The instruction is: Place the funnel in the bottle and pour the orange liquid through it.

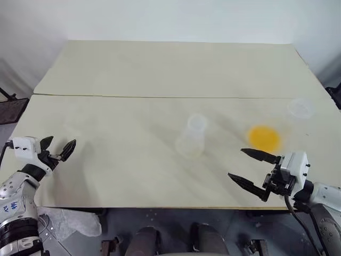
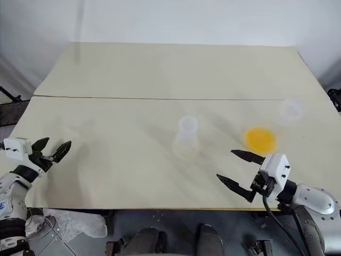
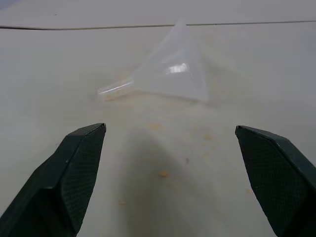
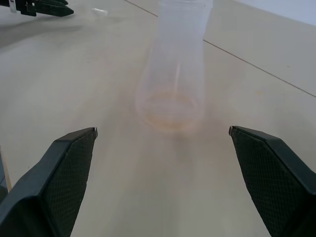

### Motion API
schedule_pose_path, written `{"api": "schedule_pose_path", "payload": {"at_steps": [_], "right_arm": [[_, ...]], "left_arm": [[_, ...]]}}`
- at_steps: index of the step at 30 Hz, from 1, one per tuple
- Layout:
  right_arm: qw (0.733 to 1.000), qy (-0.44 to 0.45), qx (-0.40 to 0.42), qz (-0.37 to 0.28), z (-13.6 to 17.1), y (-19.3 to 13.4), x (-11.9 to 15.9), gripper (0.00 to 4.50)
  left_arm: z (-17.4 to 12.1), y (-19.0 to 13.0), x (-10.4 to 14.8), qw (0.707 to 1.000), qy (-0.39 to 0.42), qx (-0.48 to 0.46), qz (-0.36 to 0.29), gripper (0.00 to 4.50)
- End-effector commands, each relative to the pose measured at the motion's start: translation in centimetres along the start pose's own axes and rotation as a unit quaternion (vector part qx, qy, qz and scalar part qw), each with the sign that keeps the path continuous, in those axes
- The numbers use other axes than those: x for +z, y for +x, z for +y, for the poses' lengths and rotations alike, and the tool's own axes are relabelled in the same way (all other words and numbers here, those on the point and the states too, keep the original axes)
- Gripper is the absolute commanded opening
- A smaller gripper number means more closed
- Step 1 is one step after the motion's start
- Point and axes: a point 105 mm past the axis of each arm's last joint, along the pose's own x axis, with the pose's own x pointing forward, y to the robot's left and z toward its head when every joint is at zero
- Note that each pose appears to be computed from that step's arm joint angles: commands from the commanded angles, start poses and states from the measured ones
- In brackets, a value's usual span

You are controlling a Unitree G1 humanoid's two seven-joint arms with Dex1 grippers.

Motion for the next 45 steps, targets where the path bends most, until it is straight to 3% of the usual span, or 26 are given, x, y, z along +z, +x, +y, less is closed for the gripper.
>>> {"api": "schedule_pose_path", "payload": {"at_steps": [1,12,19,36,45], "right_arm": [[0.999,-0.029,-0.010,-0.016,-0.3,-0.3,1.2,4.50],[0.999,-0.033,-0.014,-0.017,-0.3,-0.4,0.7,4.50],[0.999,-0.030,-0.014,-0.018,-0.1,-0.5,0.6,4.50],[0.999,-0.023,0.011,-0.030,0.4,0.4,1.1,4.50],[0.999,-0.022,0.011,-0.029,0.4,0.8,1.3,4.50]], "left_arm": [[0.5,0.3,1.2,1.000,0.024,-0.003,-0.010,4.47],[0.5,1.6,3.0,0.998,0.038,-0.012,-0.039,4.47],[1.5,-1.1,4.0,0.997,0.052,-0.027,-0.048,4.47],[6.1,-5.9,6.5,0.994,0.075,0.065,-0.050,4.47],[5.8,-5.4,4.0,0.997,0.043,0.056,-0.012,4.47]]}}
